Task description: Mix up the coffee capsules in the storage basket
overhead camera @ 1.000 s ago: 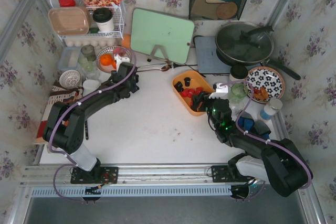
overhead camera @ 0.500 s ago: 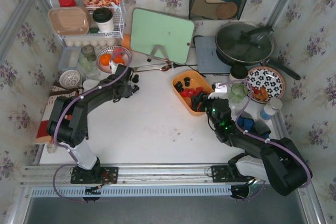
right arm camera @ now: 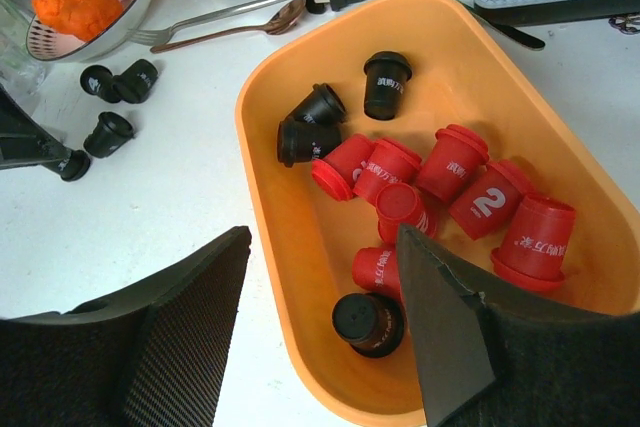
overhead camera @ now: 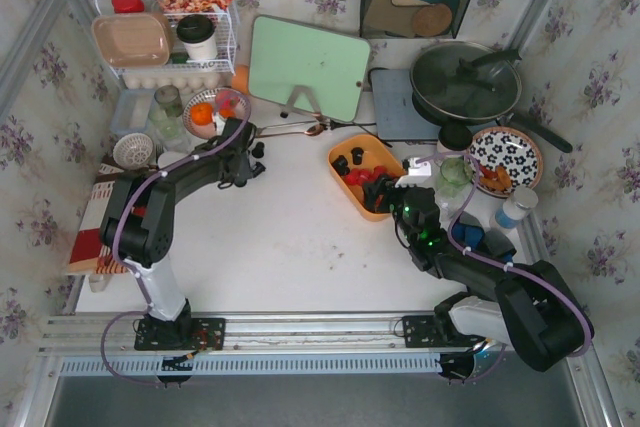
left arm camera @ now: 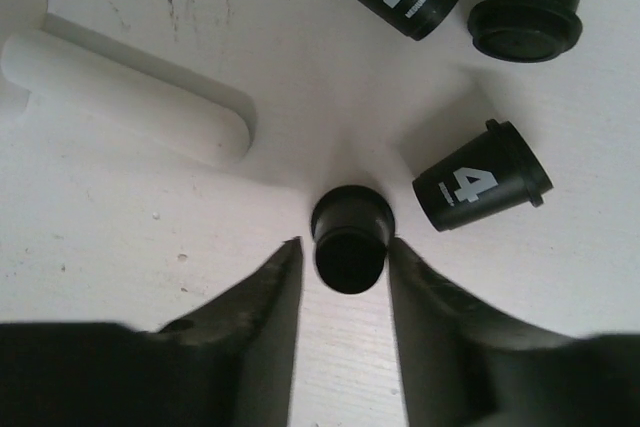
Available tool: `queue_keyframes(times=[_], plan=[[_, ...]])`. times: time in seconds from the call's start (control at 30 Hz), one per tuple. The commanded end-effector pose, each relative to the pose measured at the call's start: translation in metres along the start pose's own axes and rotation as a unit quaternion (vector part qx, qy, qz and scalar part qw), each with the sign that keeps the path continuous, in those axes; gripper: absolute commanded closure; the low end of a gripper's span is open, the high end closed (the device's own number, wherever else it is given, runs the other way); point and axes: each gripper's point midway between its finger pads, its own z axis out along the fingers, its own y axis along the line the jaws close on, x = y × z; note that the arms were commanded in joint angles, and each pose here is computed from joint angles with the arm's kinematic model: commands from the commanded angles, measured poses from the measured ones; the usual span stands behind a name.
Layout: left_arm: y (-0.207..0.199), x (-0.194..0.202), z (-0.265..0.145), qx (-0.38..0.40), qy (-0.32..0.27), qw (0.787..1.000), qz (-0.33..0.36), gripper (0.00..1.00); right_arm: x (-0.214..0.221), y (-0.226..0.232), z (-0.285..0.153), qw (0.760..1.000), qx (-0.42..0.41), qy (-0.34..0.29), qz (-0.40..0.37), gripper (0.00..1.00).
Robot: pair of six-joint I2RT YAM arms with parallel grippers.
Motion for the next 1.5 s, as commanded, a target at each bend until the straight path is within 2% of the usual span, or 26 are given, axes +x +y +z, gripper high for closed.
queue_keyframes(times=[0.0, 0.1, 0.37, 0.53, 0.67, 0.87, 1.1, 1.3, 1.37, 1.4, 1.43, 1.47], plan=[[0.0, 0.002, 0.004, 0.005, 0.013, 1.0, 0.005, 0.66, -0.01, 0.007, 0.002, 1.0, -0.014, -0.016, 0.002, 0.32], [-0.003, 0.0, 0.004, 0.014, 0.013, 1.0, 0.006, 0.73, -0.01, 0.008, 0.002, 1.0, -0.015, -0.015, 0.002, 0.32], [-0.004, -0.008, -0.01, 0.027, -0.006, 1.0, 0.0, 0.74, -0.008, 0.008, 0.003, 1.0, -0.017, -0.013, 0.002, 0.32], [-0.034, -0.029, -0.035, 0.118, -0.061, 0.991, -0.002, 0.73, -0.009, 0.01, 0.001, 1.0, -0.022, -0.013, 0.002, 0.32], [-0.092, -0.053, -0.074, 0.228, -0.166, 0.955, 0.086, 0.73, -0.01, 0.011, 0.0, 1.0, -0.024, -0.017, 0.003, 0.32], [-0.174, -0.072, -0.12, 0.349, -0.283, 0.872, 0.196, 0.75, -0.011, 0.011, 0.0, 1.0, -0.024, -0.018, 0.003, 0.32], [-0.234, -0.08, -0.133, 0.426, -0.317, 0.819, 0.217, 0.75, -0.012, 0.01, 0.0, 1.0, -0.023, -0.021, 0.002, 0.32], [-0.277, -0.076, -0.131, 0.462, -0.31, 0.799, 0.229, 0.73, -0.014, 0.01, -0.001, 0.999, -0.024, -0.023, 0.003, 0.32], [-0.287, -0.076, -0.123, 0.461, -0.303, 0.802, 0.228, 0.7, -0.014, 0.011, -0.002, 0.999, -0.026, -0.024, 0.004, 0.32], [-0.29, -0.076, -0.119, 0.458, -0.298, 0.807, 0.224, 0.64, -0.015, 0.012, -0.002, 0.999, -0.026, -0.024, 0.003, 0.32], [-0.293, -0.077, -0.114, 0.455, -0.292, 0.812, 0.218, 0.5, -0.014, 0.011, -0.002, 0.999, -0.026, -0.024, 0.004, 0.32], [-0.295, -0.08, -0.112, 0.454, -0.291, 0.815, 0.212, 0.32, -0.015, 0.012, -0.002, 0.999, -0.026, -0.025, 0.004, 0.32]])
